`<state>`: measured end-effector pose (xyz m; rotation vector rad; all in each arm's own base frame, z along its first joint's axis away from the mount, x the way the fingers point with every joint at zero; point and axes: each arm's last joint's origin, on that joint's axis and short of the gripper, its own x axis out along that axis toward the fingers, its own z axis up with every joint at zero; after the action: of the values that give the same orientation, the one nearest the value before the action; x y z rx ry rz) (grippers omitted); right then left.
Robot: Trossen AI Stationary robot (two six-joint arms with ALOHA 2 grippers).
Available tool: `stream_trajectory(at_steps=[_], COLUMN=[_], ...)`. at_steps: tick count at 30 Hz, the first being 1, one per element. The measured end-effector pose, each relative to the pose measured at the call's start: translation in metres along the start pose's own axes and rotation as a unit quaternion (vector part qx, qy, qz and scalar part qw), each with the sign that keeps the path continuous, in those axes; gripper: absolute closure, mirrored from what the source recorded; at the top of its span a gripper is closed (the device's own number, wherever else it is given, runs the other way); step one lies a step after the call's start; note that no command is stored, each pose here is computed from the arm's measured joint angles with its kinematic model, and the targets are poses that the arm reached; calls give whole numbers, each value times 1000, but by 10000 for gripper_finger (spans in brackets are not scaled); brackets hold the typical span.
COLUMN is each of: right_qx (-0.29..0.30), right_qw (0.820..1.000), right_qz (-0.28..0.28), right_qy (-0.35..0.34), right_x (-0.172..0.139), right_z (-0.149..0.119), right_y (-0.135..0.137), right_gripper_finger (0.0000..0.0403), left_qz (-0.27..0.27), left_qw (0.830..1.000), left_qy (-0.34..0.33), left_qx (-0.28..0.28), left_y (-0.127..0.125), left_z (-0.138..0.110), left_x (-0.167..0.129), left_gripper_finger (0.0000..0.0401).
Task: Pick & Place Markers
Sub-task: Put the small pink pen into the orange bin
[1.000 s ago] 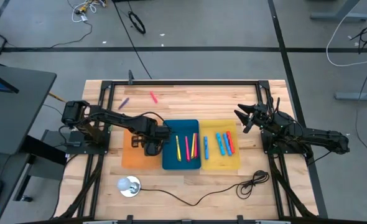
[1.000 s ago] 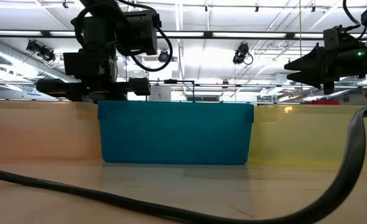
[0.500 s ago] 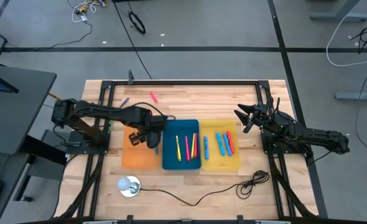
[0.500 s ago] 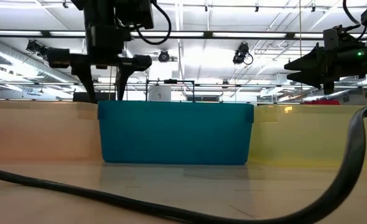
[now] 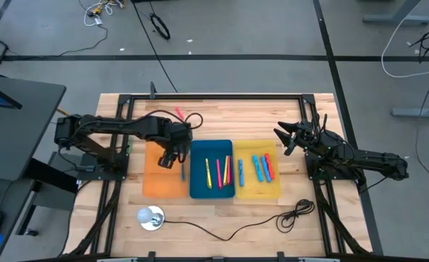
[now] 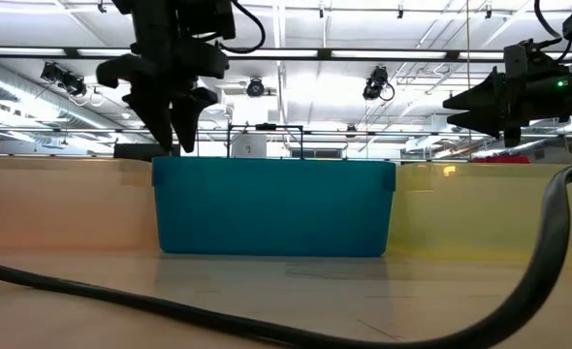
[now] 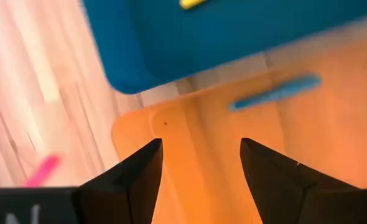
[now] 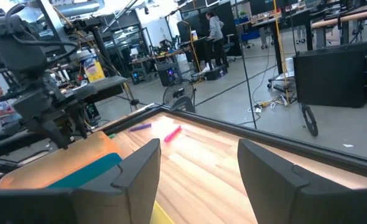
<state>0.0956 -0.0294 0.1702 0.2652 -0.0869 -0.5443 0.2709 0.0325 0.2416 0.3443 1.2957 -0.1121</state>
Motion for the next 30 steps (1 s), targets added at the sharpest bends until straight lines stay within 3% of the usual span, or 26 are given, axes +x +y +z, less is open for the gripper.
stream_trajectory(at_steps=[8,16,24,30], right_qx=[0,0,0,0], right_qw=[1000,1000,1000,1000], right_qz=[0,0,0,0], right_qy=[0,0,0,0], right_x=[0,0,0,0], right_z=[0,0,0,0], right_y=[0,0,0,0], right_gripper_finger=[188,188,188,188], left_qz=[8,5,27,47], left_qw=[981,934,842,781], left_qy=[-20,-24,-42,-55], left_qx=[-192,-355,-537,-620], left_y=[2,3,21,44], left_z=[4,4,-1,-13], left_x=[0,0,1,2], left_gripper_finger=[179,179,179,179])
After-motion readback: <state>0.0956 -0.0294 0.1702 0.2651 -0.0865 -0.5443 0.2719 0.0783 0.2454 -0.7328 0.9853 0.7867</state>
